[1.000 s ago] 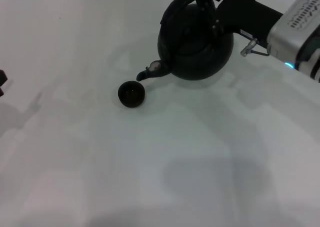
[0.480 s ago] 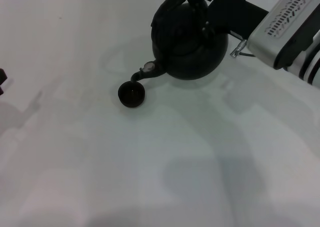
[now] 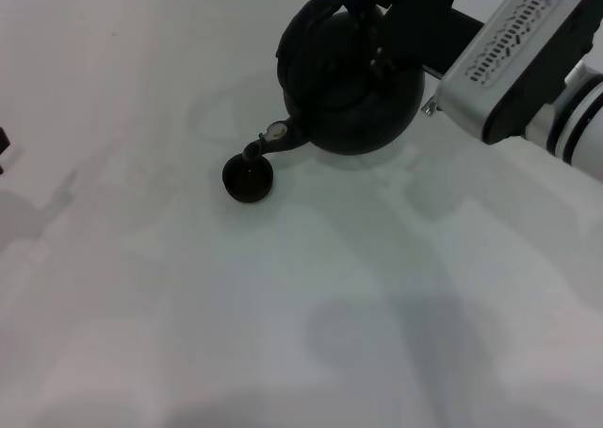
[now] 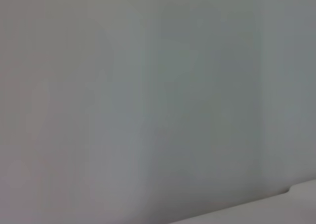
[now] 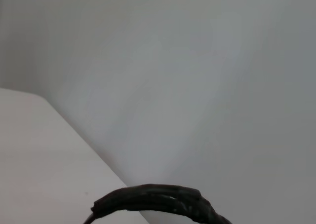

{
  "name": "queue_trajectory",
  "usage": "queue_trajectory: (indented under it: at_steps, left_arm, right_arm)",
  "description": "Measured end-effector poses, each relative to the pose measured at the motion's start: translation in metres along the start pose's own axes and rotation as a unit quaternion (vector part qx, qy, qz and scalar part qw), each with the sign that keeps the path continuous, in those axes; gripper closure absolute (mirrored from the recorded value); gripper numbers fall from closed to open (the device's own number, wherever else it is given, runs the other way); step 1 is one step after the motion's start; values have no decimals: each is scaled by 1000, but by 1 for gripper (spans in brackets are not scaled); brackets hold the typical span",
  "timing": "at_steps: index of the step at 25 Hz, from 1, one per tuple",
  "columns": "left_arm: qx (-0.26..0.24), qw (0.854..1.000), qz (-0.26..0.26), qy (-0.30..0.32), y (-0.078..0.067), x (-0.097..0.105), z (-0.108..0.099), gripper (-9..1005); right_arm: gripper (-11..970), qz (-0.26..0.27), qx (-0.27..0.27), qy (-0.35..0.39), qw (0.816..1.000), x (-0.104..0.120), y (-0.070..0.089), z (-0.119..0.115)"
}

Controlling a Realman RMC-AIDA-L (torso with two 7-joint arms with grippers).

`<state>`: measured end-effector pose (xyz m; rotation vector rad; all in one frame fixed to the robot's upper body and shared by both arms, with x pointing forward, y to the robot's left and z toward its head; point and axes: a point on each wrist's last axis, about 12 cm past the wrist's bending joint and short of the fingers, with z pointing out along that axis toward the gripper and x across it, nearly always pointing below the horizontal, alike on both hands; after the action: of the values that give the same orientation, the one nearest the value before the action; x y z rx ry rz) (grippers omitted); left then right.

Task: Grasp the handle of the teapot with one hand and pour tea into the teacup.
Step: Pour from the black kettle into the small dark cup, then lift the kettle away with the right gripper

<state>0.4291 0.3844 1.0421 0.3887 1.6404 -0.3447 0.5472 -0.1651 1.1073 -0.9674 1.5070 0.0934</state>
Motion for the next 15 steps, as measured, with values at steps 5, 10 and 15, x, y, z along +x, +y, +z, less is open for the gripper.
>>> queue_trajectory:
  at_steps: [5, 10, 15]
  left_arm:
    - [-1, 1000, 0, 0, 0, 0, 0, 152]
    - [-1, 1000, -1, 1, 0, 0, 0, 152]
    - [-3, 1000, -1, 1, 0, 1, -1, 152]
  right_arm:
    - [834, -22, 8, 15, 1000, -3, 3, 1]
    - [833, -26, 9, 18, 999, -4, 5, 2]
    - [835, -40, 6, 11, 999, -10, 8, 1]
